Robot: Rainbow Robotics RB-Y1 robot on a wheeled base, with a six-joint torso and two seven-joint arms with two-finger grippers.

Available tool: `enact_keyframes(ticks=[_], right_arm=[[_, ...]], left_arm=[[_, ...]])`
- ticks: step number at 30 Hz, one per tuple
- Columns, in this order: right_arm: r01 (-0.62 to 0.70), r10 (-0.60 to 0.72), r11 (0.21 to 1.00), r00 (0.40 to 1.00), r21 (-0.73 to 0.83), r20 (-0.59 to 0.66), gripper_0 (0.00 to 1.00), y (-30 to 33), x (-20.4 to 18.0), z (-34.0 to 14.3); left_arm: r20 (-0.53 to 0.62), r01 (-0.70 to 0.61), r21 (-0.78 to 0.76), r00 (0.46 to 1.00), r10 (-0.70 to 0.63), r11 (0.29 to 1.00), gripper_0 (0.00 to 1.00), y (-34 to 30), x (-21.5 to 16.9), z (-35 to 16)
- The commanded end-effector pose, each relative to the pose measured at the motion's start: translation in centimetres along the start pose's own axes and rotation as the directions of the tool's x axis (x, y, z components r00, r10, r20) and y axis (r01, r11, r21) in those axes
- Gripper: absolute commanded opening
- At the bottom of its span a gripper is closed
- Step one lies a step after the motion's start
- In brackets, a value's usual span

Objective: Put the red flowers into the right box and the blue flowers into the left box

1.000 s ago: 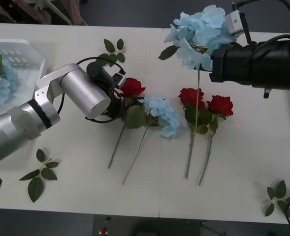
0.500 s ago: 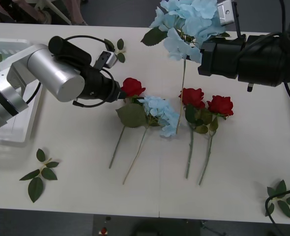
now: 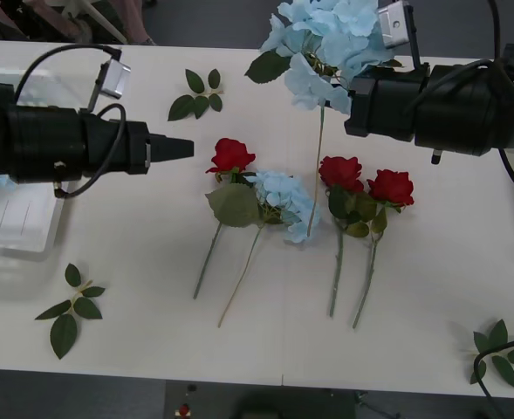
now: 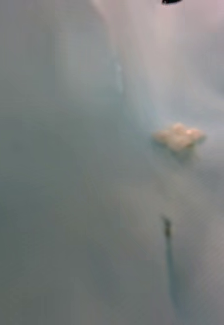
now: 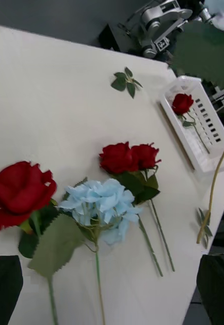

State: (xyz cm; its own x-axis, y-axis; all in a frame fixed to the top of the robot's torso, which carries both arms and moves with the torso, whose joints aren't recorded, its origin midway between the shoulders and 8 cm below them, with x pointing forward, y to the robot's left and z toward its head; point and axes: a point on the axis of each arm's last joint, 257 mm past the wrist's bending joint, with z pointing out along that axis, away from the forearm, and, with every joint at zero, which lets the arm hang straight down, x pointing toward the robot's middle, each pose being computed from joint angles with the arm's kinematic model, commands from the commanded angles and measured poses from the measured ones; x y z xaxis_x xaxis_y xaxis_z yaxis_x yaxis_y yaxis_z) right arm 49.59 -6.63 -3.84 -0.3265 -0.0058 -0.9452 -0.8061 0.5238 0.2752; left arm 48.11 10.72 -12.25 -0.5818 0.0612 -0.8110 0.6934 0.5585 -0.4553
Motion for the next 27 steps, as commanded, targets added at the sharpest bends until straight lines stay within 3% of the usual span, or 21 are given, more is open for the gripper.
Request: enact_keyframes(ticks=[1, 5, 11, 12, 13, 14, 15, 16, 27], right_arm=[[0.055, -0.053, 0.998, 0.997, -0.033, 0.047, 0.00, 1.7, -2.1, 0.6], [0.060, -0.058, 0.997, 0.997, -0.046, 0.051, 0.00, 2.2, -2.1, 1.0], [0.061, -0.058, 0.996, 0.997, -0.064, 0.052, 0.00, 2.9, -1.8, 1.7], [0.060, -0.057, 0.996, 0.997, -0.066, 0.051, 0.00, 3.0, -1.7, 1.8], [0.062, -0.058, 0.996, 0.997, -0.065, 0.055, 0.00, 3.0, -1.7, 1.9], [0.063, -0.059, 0.996, 0.997, -0.066, 0.056, 0.00, 3.1, -1.8, 2.0], [0.061, -0.057, 0.996, 0.997, -0.069, 0.057, 0.00, 3.2, -1.7, 2.0], [0.060, -0.056, 0.996, 0.997, -0.069, 0.060, 0.00, 3.2, -1.8, 2.0], [0.051, -0.045, 0.995, 0.997, -0.088, 0.069, 0.00, 3.8, -1.8, 2.4]], left_arm=[[0.046, -0.043, 0.112, 0.998, 0.038, 0.993, 1.00, -5.5, -0.8, 5.4], [0.065, -0.017, 0.179, 0.998, 0.006, 0.984, 1.00, -8.7, -0.8, 10.1], [0.051, -0.005, 0.259, 0.999, -0.009, 0.966, 1.00, -12.6, -0.2, 12.3], [0.050, -0.008, 0.260, 0.999, -0.006, 0.966, 0.94, -12.7, -0.1, 12.4], [0.054, -0.012, 0.261, 0.999, -0.002, 0.965, 0.64, -13.0, 0.1, 12.8], [0.056, -0.016, 0.260, 0.998, 0.001, 0.966, 0.47, -13.0, 0.1, 12.9], [0.057, -0.011, 0.258, 0.998, -0.004, 0.966, 0.12, -13.0, 0.3, 13.1], [0.056, -0.019, 0.248, 0.998, 0.005, 0.969, 0.00, -12.8, 0.6, 13.3], [0.077, -0.070, 0.189, 0.995, 0.056, 0.980, 0.00, -11.3, 0.5, 13.6]])
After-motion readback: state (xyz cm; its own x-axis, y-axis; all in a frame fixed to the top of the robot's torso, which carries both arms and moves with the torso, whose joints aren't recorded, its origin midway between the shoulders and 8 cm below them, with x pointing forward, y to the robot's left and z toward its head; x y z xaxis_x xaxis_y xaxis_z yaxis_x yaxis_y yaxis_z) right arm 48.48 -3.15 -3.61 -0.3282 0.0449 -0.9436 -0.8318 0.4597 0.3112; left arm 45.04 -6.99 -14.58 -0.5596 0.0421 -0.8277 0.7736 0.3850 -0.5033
